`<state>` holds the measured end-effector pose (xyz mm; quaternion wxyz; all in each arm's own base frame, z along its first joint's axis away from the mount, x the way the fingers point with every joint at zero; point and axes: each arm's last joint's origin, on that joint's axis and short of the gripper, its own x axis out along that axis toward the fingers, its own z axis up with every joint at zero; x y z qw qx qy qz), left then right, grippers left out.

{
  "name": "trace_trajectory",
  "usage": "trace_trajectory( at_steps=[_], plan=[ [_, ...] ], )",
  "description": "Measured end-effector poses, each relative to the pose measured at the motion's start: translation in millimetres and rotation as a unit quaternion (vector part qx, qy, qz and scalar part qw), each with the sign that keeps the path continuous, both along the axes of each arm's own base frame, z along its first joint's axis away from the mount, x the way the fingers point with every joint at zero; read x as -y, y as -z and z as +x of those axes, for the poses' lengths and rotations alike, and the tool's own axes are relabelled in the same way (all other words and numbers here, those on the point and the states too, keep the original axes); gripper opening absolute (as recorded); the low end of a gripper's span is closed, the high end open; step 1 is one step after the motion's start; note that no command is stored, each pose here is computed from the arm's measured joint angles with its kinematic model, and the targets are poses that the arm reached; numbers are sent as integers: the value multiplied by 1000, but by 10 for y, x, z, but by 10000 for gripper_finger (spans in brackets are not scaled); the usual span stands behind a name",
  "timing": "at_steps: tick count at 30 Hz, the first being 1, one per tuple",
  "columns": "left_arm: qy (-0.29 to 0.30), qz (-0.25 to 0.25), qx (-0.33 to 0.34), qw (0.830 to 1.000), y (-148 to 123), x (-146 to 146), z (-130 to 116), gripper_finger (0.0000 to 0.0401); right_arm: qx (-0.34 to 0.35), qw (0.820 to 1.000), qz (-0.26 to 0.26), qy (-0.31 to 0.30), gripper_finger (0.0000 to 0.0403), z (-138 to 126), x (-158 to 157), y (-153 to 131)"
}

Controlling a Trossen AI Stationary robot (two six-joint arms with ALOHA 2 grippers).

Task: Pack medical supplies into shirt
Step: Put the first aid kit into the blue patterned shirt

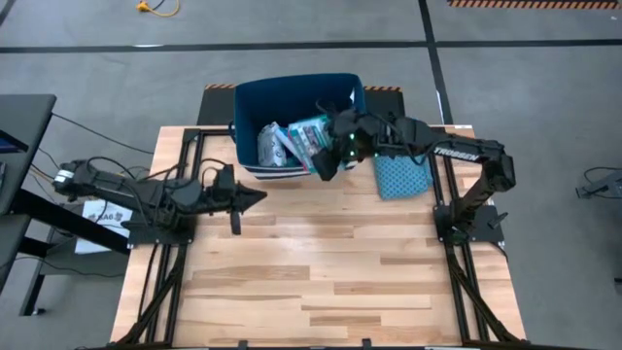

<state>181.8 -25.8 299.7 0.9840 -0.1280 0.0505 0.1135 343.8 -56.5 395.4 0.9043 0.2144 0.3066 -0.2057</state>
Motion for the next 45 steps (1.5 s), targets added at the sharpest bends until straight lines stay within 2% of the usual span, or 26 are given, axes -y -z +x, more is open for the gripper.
trace_trajectory(
  at_steps=[6, 12, 21, 25, 32, 40, 45],
  plan=[
    [-16, -7, 27, 999, -51, -141, 26, 0, 8, 1000, -11, -7, 178, -64, 376, -22],
    [-26, -9, 39, 999, -74, -196, 32, 0, 48, 999, -6, -23, 178, -145, 740, -77],
    [-26, -9, 39, 999, -74, -196, 34, 0, 94, 994, -27, -42, 178, -216, 1024, -148],
    [-26, -12, 40, 999, -75, -196, 34, 0, 98, 994, -19, -48, 178, -160, 1162, -61],
    [-27, -16, 41, 999, -73, -196, 34, 0, 67, 996, 12, -61, 177, 178, 1468, 335],
    [-28, -24, 34, 999, -57, -194, 34, 0, -30, 994, 29, -106, 179, 655, 1621, 721],
    [-28, -24, 31, 999, -50, -194, 33, 0, -60, 989, 27, -129, 247, 850, 1625, 811]
  ],
)
